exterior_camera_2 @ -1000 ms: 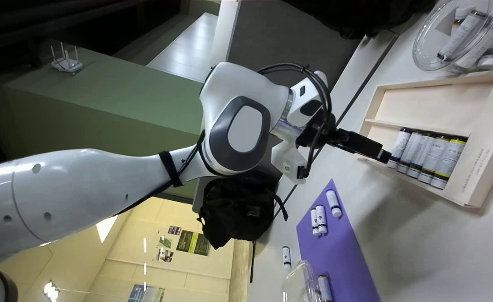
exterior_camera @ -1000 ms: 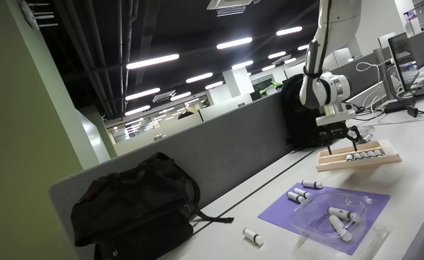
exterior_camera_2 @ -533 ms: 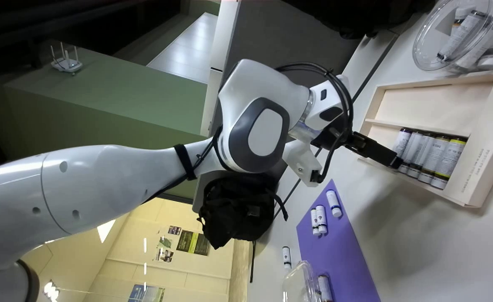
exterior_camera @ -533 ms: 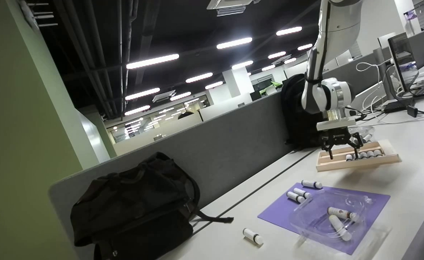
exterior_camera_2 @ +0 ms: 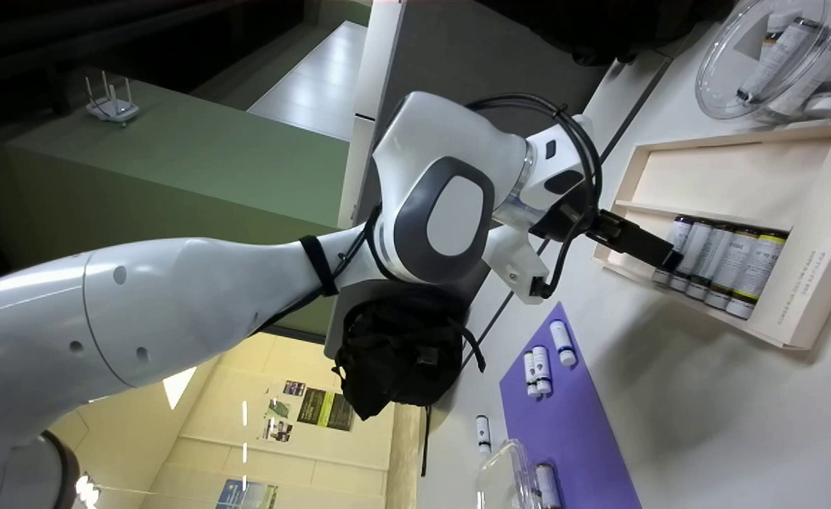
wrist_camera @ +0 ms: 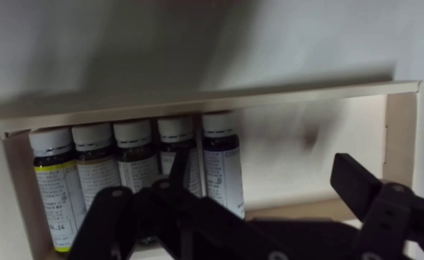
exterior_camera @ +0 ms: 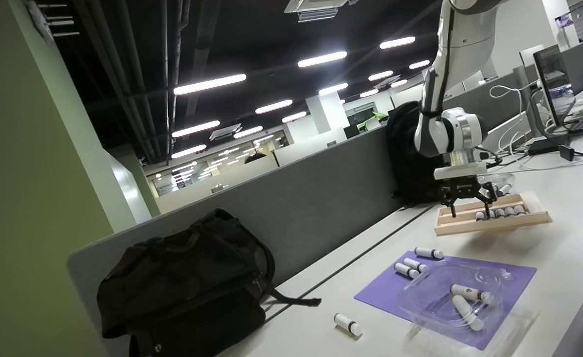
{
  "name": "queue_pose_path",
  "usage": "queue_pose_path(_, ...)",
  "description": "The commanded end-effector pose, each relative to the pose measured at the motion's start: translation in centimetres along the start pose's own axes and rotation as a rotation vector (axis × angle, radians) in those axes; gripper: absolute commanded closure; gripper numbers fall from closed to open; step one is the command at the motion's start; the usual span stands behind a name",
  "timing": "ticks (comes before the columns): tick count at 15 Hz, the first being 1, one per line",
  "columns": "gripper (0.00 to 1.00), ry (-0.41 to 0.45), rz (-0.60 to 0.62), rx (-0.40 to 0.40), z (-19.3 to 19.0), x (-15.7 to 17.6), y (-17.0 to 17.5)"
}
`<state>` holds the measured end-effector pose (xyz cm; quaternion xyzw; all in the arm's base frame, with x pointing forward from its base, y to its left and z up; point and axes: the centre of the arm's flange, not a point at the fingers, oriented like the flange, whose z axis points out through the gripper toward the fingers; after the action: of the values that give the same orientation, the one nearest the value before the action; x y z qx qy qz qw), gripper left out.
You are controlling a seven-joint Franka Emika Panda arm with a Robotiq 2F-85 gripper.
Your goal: Remove four bottles from the tray and place them on the table
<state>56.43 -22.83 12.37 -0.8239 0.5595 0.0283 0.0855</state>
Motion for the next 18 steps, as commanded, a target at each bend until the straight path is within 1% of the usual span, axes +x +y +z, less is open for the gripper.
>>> queue_pose_path(1,0.00,0.012,0.038,0.010,0.8,1.0,-0.3)
queue_pose_path(10,0.00,0.024,0.039,-0.028,3.3,1.1,0.3)
queue_pose_path(18,0.00,0.077,0.026,0.025,1.0,1.8,-1.3)
